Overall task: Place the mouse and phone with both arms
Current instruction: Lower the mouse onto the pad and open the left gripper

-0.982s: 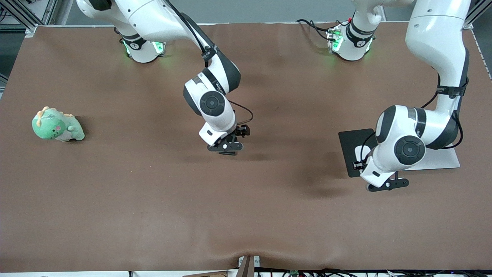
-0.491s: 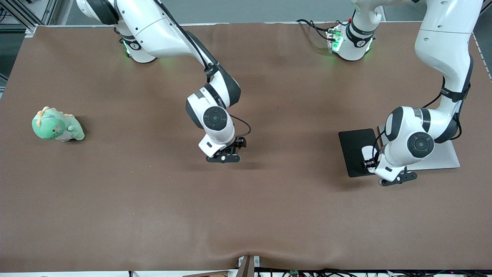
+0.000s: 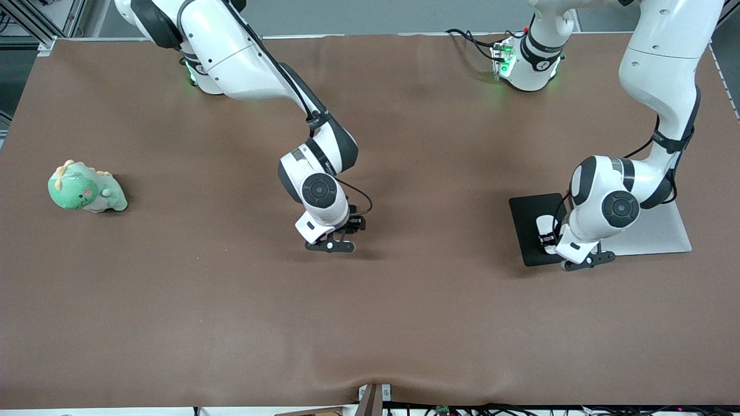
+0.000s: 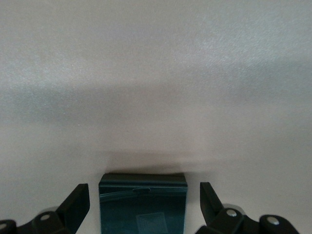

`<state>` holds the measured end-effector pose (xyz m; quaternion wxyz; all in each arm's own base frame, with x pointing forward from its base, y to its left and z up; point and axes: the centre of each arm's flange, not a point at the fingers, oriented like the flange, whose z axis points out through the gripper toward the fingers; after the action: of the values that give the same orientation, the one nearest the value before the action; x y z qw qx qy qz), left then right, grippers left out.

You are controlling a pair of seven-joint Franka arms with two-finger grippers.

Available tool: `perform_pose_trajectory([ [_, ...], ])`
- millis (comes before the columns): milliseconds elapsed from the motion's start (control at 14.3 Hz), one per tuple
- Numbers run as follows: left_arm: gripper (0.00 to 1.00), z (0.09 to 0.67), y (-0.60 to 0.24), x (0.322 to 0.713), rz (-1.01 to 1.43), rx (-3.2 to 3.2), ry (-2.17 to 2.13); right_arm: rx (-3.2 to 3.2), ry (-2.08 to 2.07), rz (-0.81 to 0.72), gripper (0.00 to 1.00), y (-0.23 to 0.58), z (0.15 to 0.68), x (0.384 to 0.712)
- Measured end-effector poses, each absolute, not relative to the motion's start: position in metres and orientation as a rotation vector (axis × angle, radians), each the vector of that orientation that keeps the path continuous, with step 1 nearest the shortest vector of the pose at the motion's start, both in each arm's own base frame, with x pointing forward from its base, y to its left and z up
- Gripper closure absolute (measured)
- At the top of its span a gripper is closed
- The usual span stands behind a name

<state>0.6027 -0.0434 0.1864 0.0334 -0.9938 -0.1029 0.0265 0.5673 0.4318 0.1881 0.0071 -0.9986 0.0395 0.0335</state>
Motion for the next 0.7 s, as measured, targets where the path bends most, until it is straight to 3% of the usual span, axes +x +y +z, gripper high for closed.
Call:
perform_pose_trajectory([
  [210, 0.38, 0.181, -0.045, 0.598, 0.054, -3.069, -0.311, -3.123, 0.148, 0.105, 0.00, 0.432, 0.186, 0.567],
  [421, 0.30, 0.180, -0.046, 0.596, 0.048, -3.071, -0.310, -3.121, 0.202, 0.105, 0.00, 0.432, 0.186, 0.567],
  [631, 0.03, 0.196, -0.046, 0.602, -0.002, -3.075, -0.311, -3.123, 0.240, 0.115, 0.00, 0.432, 0.182, 0.565],
  [701, 0.00, 0.209, -0.046, 0.606, -0.040, -3.077, -0.312, -3.126, 0.242, 0.120, 0.00, 0.432, 0.179, 0.565],
])
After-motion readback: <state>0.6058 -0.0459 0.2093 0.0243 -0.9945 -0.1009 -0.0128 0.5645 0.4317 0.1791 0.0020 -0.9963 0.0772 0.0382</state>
